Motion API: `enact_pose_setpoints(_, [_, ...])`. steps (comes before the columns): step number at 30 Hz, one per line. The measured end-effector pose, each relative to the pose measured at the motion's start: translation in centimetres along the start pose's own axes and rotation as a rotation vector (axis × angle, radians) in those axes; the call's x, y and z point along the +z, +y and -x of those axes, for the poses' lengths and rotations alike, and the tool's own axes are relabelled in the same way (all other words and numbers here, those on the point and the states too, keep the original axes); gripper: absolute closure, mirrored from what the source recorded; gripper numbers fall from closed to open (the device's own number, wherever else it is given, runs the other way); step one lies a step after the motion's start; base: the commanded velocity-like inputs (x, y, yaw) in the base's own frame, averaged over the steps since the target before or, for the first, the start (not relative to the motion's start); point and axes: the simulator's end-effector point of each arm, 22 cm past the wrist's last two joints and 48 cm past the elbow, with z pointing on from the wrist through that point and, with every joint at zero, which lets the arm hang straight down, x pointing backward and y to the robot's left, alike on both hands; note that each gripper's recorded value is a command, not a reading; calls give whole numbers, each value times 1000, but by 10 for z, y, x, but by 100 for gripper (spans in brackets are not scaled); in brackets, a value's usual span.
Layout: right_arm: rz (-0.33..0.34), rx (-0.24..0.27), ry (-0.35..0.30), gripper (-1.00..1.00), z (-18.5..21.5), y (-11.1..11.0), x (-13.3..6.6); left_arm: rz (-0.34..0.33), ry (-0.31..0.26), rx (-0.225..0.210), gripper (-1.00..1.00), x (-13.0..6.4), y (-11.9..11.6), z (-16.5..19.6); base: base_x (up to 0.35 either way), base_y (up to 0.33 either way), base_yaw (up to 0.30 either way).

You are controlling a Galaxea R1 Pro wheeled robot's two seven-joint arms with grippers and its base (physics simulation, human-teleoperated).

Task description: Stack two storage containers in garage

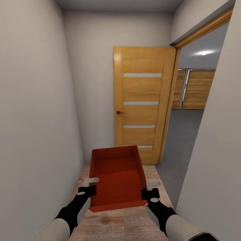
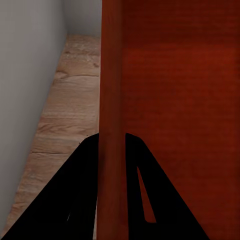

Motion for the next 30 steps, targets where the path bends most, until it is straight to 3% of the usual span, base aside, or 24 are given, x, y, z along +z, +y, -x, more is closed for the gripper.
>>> enact_pose_setpoints(30, [0,0,0,100,0,0,0,0,0,0,100,0,0,0,326,0,0])
